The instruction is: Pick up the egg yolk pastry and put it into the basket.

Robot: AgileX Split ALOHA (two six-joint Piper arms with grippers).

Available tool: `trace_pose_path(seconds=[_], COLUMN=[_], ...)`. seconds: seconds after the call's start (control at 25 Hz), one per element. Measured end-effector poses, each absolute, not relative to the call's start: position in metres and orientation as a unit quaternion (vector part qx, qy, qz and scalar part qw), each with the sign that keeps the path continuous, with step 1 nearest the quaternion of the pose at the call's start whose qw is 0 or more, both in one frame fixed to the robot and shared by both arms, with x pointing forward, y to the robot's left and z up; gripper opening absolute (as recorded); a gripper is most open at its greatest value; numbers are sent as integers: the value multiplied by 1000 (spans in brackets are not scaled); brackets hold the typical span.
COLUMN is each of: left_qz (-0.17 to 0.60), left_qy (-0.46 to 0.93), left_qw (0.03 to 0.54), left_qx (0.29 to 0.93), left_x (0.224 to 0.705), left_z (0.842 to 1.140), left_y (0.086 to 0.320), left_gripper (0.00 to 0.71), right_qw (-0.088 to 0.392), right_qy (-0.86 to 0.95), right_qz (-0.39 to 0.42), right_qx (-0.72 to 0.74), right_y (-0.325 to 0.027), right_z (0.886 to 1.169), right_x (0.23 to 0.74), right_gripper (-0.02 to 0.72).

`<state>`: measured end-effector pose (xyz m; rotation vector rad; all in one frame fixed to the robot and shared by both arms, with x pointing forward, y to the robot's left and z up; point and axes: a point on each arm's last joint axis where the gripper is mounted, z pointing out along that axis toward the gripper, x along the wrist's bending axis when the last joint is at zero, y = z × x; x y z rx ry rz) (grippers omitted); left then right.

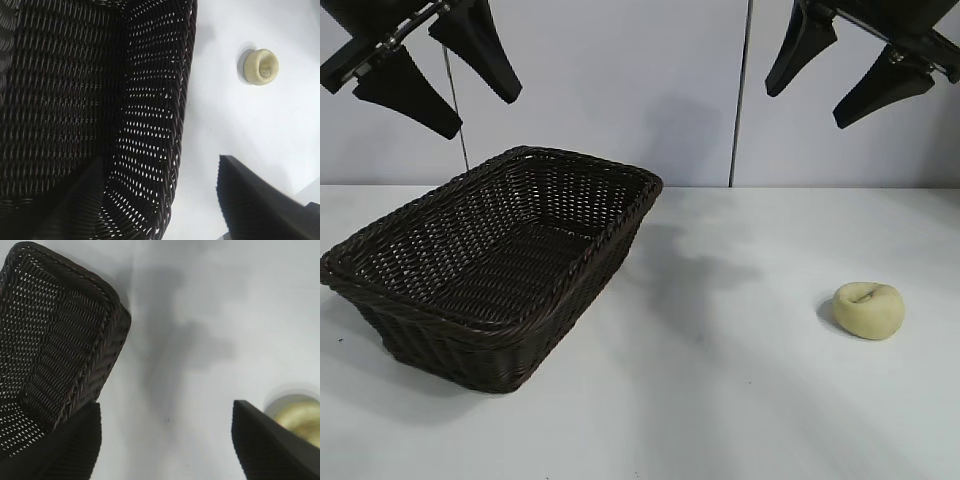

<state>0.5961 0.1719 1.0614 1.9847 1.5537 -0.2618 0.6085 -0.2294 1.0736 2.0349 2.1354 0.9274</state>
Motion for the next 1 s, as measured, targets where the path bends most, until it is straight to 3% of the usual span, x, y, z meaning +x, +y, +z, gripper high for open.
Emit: trace_pose_path(seconds=[0.6, 1.0], left_qz=[-97, -60], left_qy=[585, 593], left_qw=[300, 329], left_qx=[747, 732], left_x=[596, 605], left_z=[1062, 1064], left_y=[172, 173], left_gripper=[477, 477], right_qw=[24, 24], right_qy=[691, 690], right_qz=[300, 300], right_qx=[658, 658], right_y=[-229, -229], right_z=[1074, 1074], right_x=[608, 608], right_gripper=[529, 529])
